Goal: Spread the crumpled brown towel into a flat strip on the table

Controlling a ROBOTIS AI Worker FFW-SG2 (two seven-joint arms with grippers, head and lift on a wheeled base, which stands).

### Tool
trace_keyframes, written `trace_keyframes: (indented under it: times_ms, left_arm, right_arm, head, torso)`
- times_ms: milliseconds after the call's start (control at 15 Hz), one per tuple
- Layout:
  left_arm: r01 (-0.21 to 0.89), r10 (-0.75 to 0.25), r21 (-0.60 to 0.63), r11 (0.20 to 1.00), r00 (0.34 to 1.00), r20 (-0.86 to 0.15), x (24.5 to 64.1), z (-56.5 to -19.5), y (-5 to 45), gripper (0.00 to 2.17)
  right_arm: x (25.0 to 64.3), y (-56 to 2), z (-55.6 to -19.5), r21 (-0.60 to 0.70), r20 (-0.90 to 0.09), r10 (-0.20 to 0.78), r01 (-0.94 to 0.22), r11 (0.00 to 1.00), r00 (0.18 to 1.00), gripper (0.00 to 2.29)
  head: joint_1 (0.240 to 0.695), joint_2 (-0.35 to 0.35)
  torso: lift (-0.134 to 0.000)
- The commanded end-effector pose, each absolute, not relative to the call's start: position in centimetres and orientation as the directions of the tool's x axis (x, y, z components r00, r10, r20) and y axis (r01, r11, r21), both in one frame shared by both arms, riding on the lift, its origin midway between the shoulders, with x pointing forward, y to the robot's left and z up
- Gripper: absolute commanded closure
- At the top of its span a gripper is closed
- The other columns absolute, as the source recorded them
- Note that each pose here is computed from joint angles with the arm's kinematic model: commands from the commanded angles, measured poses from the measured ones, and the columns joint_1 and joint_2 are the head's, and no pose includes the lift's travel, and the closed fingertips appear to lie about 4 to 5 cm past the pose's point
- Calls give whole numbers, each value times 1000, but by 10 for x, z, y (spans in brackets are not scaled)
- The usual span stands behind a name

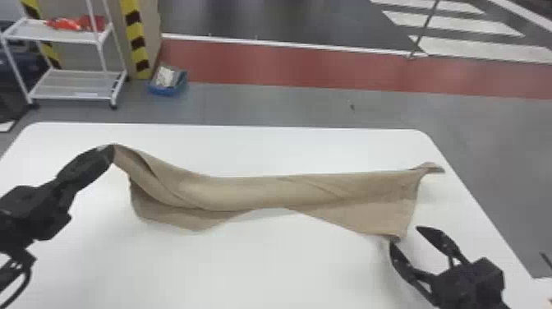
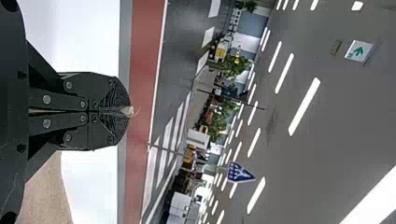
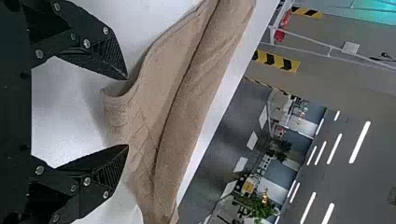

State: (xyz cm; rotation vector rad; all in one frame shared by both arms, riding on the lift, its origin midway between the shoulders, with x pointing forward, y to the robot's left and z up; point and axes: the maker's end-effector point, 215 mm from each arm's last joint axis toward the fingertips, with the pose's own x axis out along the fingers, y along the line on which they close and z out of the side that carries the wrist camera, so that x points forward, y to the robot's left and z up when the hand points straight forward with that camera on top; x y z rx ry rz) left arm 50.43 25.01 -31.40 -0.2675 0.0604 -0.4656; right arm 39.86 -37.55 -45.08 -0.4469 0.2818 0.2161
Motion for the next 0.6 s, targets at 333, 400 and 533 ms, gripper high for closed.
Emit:
trace_keyframes:
  times_ms: [333,400,533]
  left_arm:
    - [433,-449,-264,862,893,-1,505,-317,254,1798]
    - [432,-448,-264,863,894,-1,506,-316,255,1798]
    - [432,-448,-263,862,894,1,506,-316,255,1798]
  right_arm:
    - [405,-392,-461,-429,-345,66,-220,876,936,441]
    - [406,-397,-466,-425,-357,54,-214,880,933,441]
    - [408,-401,-466,-425,-355,41,-200,883,934,518]
  head:
    - [695,-157]
    - [695,-160]
    - [695,-168]
  torso:
    - [-124]
    - [-124]
    - [-124]
